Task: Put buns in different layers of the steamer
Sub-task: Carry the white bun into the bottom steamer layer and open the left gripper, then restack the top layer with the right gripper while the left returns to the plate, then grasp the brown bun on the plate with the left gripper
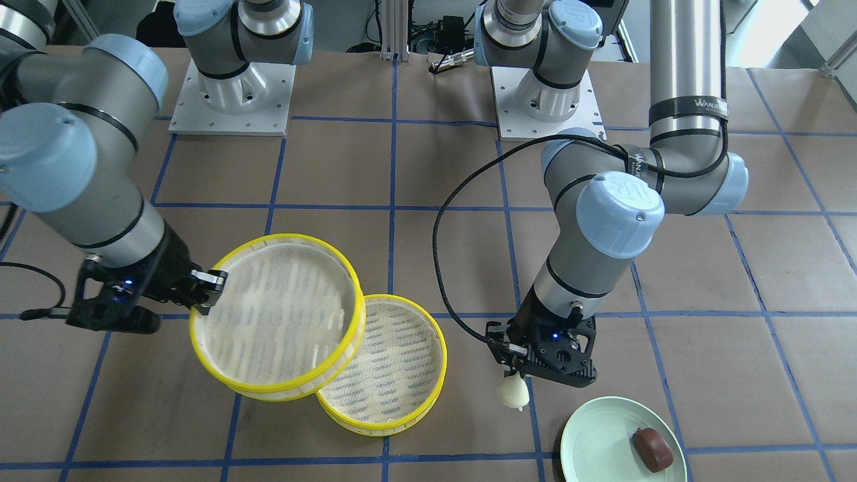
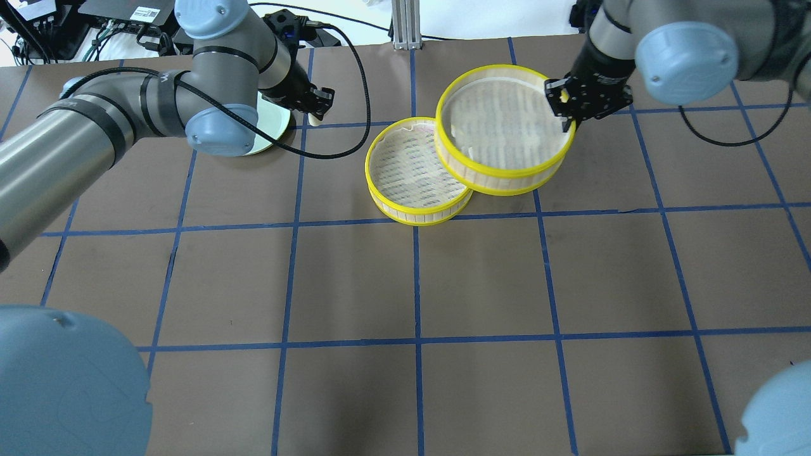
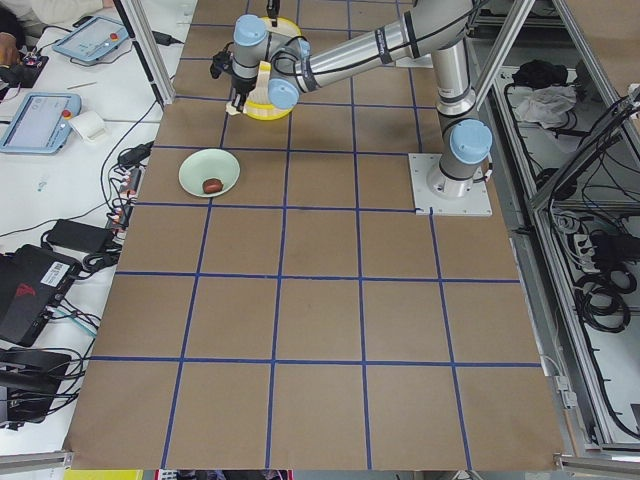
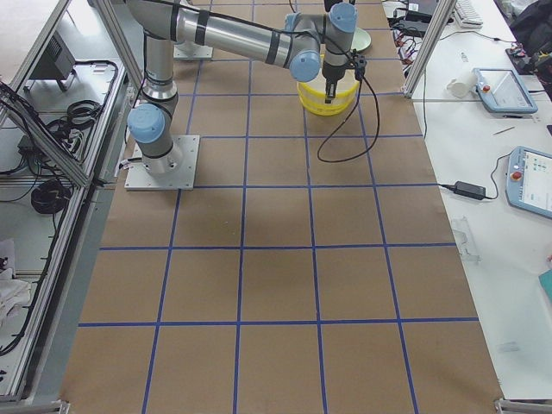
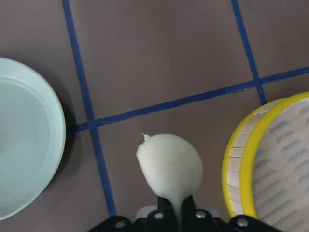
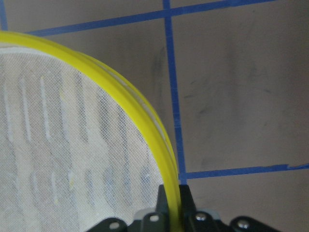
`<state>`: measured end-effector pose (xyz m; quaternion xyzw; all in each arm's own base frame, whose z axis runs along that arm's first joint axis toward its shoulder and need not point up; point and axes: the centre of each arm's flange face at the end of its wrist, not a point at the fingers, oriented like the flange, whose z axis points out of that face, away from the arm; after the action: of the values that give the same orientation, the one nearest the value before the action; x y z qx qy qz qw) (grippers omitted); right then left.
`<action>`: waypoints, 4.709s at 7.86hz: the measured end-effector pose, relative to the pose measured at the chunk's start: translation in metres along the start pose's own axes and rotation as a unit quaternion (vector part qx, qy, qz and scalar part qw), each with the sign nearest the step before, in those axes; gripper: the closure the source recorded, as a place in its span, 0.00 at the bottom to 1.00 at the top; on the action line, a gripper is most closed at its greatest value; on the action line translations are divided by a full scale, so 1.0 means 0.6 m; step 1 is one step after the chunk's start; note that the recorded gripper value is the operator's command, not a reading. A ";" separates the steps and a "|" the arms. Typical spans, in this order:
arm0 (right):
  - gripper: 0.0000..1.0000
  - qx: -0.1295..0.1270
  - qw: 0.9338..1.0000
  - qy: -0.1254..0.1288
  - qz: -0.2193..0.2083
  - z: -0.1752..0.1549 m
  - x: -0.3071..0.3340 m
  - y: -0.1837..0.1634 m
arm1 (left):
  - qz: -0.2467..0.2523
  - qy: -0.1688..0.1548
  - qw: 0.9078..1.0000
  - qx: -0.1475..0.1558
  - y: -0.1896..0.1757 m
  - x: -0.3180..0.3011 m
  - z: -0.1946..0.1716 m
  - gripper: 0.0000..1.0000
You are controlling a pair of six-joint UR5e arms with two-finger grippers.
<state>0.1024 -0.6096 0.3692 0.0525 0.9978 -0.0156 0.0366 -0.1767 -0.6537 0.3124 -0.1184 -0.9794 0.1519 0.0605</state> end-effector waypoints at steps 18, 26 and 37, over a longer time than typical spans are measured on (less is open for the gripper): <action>1.00 -0.005 1.000 0.007 -0.016 -0.008 0.247 -0.028 | -0.034 0.065 0.996 -0.053 0.037 0.237 0.023 0.00; 1.00 0.033 0.993 0.000 0.115 0.062 -0.131 0.004 | -0.158 -0.104 0.979 -0.078 0.038 -0.130 -0.035 0.00; 1.00 0.002 0.986 0.008 0.169 0.176 -0.216 0.046 | -0.217 -0.140 0.966 0.005 0.017 -0.329 0.147 0.29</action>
<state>0.2417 -0.5995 0.2729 0.2206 0.9748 -0.0110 0.0309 0.0023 -0.7185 0.2094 0.1195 -0.9796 0.1550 -0.0450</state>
